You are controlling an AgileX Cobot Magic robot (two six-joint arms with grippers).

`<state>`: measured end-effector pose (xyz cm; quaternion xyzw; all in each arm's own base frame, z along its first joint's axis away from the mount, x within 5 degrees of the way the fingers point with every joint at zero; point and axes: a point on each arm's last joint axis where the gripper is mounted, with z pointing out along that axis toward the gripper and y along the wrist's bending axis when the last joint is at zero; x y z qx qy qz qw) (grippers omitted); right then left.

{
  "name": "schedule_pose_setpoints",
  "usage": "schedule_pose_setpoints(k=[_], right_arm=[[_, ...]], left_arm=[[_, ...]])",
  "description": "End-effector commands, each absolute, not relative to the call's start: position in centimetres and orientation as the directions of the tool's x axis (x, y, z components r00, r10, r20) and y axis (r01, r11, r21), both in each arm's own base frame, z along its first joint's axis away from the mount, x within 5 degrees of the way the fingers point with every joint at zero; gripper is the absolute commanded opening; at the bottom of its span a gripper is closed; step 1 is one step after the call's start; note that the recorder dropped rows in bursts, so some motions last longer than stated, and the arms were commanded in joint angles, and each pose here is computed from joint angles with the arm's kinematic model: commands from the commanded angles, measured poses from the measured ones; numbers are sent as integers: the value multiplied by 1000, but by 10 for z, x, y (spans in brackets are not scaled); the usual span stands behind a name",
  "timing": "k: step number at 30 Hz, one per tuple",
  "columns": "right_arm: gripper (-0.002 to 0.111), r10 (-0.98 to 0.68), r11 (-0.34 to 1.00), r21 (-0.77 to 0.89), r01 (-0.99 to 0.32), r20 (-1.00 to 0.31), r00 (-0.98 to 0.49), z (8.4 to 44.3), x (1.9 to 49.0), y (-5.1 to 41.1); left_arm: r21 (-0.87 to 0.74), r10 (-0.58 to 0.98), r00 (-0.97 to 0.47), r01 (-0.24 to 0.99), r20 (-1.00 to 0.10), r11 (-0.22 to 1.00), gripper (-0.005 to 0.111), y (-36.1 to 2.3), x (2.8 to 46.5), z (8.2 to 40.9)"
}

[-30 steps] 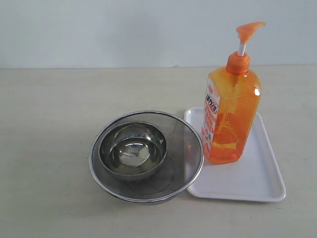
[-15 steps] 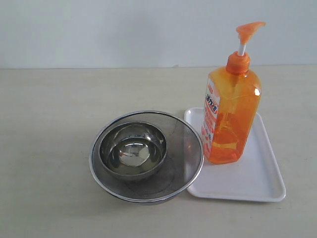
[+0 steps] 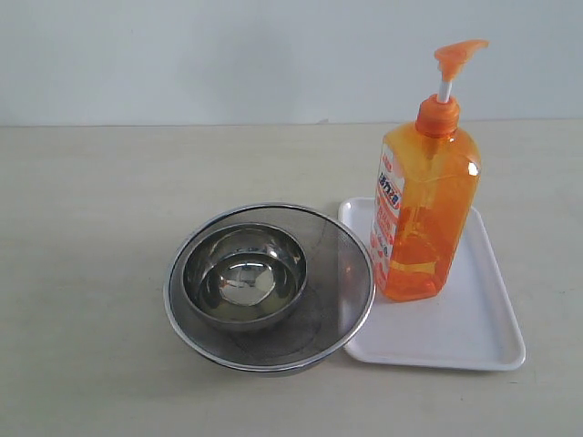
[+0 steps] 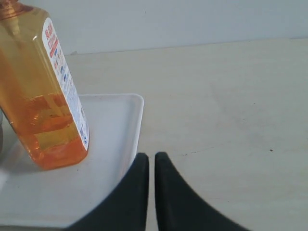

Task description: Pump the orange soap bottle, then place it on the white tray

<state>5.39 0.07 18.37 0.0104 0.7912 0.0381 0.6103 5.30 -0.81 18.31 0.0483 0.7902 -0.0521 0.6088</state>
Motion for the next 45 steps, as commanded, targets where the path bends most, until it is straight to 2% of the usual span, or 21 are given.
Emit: schedule_pose_setpoints(k=[1,45], right_arm=[[3,66,997,74,-24,-965,-254,182,54,0],[3,69,997,78,-27,-968,-242,183,54,1]], left_arm=[[-24,11,-252,138,-968,990,96,-8,53,182],[-24,11,-252,138,-968,990,96,-8,53,182]])
